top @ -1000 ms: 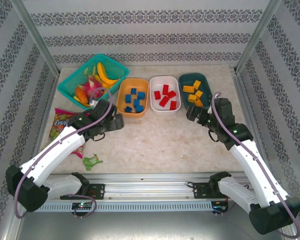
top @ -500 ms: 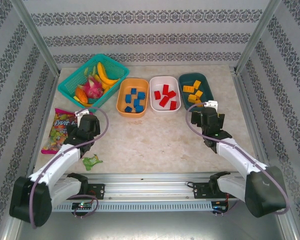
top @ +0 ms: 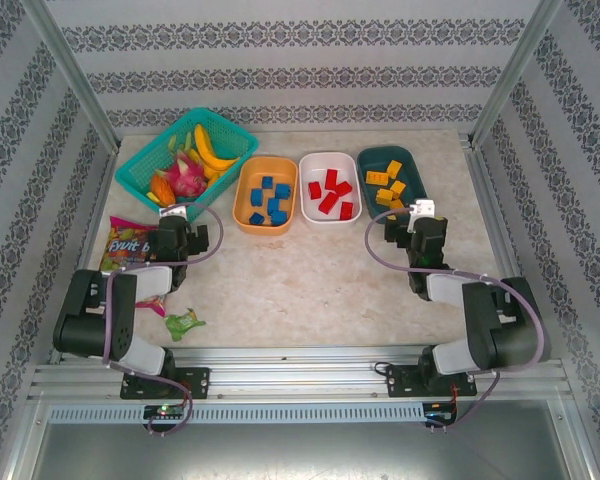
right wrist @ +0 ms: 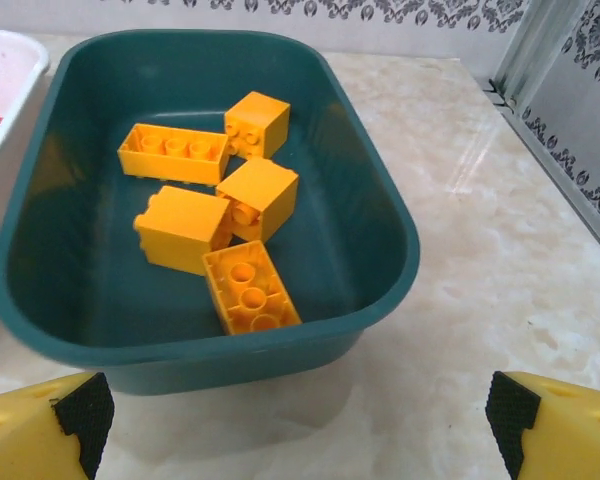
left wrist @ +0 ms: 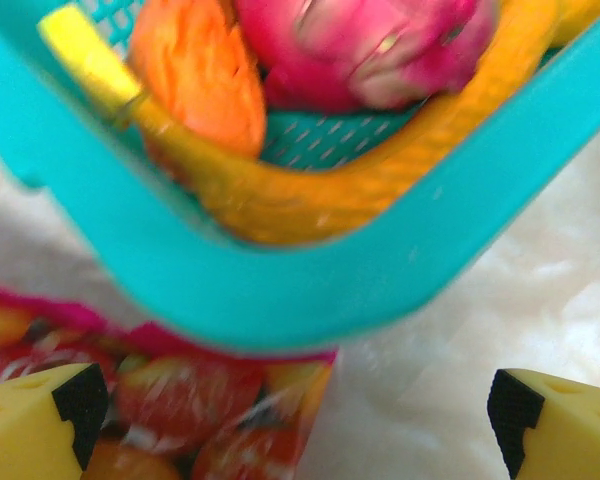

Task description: Sort the legos into containers by color

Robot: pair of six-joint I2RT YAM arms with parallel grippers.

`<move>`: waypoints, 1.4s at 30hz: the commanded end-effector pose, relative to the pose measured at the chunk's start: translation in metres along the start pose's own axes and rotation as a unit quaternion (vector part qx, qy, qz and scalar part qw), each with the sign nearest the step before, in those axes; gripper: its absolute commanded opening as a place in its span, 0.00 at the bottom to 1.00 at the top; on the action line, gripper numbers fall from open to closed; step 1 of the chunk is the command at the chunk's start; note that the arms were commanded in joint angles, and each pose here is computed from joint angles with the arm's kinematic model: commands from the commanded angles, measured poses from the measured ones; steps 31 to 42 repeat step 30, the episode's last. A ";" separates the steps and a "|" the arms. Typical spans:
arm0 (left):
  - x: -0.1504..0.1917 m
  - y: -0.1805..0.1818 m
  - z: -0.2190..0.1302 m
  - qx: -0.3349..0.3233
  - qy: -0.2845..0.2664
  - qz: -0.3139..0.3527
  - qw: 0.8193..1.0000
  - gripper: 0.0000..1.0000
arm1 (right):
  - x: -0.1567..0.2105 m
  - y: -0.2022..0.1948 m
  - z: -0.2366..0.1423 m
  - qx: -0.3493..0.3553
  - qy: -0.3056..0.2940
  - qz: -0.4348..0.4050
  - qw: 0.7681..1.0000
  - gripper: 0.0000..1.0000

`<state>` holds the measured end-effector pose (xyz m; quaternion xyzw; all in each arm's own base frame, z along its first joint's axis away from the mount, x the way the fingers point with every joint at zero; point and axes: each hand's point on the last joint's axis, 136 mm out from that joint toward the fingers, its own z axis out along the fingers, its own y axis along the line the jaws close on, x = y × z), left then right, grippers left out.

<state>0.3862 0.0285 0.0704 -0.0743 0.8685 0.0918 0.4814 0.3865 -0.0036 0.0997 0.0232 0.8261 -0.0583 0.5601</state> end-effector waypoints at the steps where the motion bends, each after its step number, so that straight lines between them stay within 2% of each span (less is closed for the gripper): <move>1: -0.021 -0.011 -0.003 0.050 -0.077 0.001 0.996 1.00 | -0.007 0.001 -0.002 -0.023 -0.063 0.027 0.997 0.98; 3: -0.018 -0.016 -0.003 0.062 -0.097 0.008 0.993 1.00 | -0.003 -0.007 -0.004 -0.004 -0.043 0.034 0.998 0.98; 5: -0.017 -0.018 -0.002 0.069 -0.085 0.008 0.994 1.00 | -0.004 -0.012 -0.001 0.007 -0.052 0.042 0.998 0.98; 7: -0.015 -0.017 -0.001 0.070 -0.078 0.008 0.994 1.00 | 0.001 -0.018 0.002 0.027 -0.027 0.045 0.998 0.98; 11: -0.016 -0.015 0.000 0.070 -0.079 0.002 0.994 1.00 | -0.009 -0.016 0.004 0.033 -0.037 0.040 0.998 0.98; 26: -0.016 -0.015 0.000 0.070 -0.080 0.002 0.994 1.00 | -0.009 -0.004 0.007 -0.010 -0.028 0.031 0.999 0.98; 42: -0.016 -0.015 0.000 0.070 -0.079 0.002 0.994 1.00 | -0.009 -0.004 0.006 -0.012 -0.032 0.031 0.999 0.98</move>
